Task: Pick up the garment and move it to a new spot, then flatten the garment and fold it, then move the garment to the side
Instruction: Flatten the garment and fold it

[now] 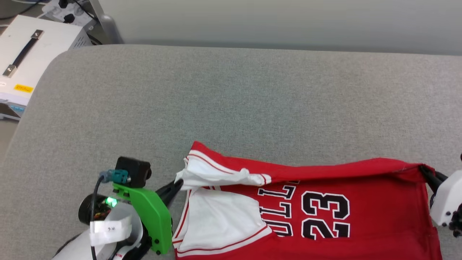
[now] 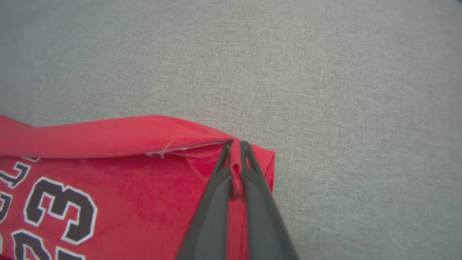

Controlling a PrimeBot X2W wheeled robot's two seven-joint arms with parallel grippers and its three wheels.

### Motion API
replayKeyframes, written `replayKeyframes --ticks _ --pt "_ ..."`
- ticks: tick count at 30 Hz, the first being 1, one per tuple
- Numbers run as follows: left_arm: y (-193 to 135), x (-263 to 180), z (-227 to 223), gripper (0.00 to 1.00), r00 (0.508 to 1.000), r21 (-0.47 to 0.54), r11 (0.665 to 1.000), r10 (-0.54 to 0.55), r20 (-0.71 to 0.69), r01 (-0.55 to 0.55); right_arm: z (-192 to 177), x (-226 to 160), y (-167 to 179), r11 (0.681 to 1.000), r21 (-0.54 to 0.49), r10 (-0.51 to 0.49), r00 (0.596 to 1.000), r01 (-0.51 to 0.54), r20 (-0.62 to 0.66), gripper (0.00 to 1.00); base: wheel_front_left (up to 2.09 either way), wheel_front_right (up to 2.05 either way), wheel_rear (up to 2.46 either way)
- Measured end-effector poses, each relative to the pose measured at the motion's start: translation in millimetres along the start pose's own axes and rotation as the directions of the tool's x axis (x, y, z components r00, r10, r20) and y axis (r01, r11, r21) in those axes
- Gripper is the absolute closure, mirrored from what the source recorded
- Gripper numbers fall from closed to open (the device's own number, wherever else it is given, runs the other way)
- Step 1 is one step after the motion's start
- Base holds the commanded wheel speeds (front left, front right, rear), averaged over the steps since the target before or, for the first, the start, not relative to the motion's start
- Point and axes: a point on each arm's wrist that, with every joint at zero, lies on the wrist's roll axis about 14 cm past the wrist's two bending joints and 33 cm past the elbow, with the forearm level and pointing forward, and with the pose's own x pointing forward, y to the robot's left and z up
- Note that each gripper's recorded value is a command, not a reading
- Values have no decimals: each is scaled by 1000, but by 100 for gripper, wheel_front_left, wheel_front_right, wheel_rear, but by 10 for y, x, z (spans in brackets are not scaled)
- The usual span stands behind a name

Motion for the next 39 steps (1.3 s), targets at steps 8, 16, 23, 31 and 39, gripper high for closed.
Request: replayKeyframes --ticks 8,16,23,31,39 --pt "-84 -211 -354 100 998 -22 1000 8 -67 -10 -319 -353 74 999 27 26 999 -25 -43 100 0 0 0" --pt "-184 -236 -716 100 984 -24 1000 -14 -177 10 -638 -521 99 999 0 39 989 -39 -142 100 0 0 0" --pt "-183 -199 -913 100 972 -36 999 -16 -234 8 -732 -530 118 998 -30 49 982 -55 -180 100 0 0 0" --pt "-204 -189 -1077 0 961 -75 997 -23 -274 3 -843 -542 96 997 -47 43 977 -54 -208 0 0 0 0" --pt "-211 -193 -812 0 990 -78 997 -4 -143 -8 -556 -643 137 997 -40 56 992 -61 -114 0 0 0 0"
